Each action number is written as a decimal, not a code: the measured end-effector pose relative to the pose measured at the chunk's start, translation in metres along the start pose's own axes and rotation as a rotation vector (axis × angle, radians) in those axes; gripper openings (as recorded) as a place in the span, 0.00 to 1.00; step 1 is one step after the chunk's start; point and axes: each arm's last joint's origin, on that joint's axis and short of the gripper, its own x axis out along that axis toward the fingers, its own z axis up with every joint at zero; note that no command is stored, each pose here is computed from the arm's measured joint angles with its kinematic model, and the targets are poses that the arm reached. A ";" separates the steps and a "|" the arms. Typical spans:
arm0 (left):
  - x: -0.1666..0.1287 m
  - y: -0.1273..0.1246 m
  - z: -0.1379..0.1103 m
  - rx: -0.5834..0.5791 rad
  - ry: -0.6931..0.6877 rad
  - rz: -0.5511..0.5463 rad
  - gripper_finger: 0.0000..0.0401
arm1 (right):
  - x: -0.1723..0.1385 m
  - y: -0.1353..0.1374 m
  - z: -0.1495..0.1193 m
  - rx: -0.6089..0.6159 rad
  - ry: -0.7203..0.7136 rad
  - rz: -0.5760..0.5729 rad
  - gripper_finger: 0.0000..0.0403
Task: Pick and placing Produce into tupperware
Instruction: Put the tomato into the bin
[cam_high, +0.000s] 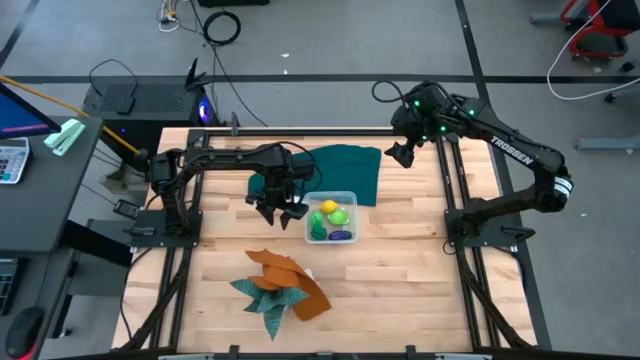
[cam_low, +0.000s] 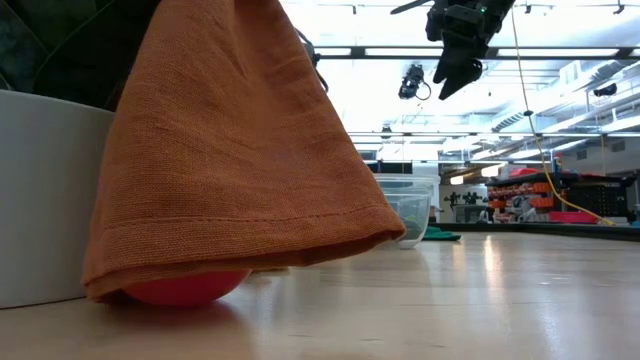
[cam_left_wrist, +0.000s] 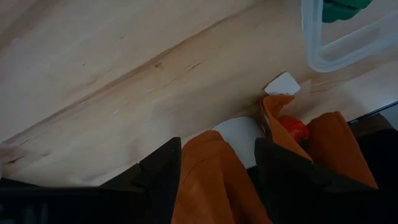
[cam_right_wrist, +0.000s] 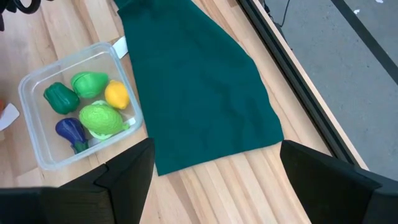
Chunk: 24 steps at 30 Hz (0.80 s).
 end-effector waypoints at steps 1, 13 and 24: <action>0.000 0.000 0.000 -0.004 0.000 0.000 0.53 | 0.000 0.000 0.000 0.000 0.000 0.000 0.76; 0.000 0.000 0.000 -0.003 -0.001 -0.001 0.52 | 0.000 0.000 -0.001 0.001 0.006 0.001 0.76; 0.000 0.000 0.000 -0.006 0.003 0.003 0.51 | 0.004 0.006 -0.013 0.039 0.080 0.131 0.76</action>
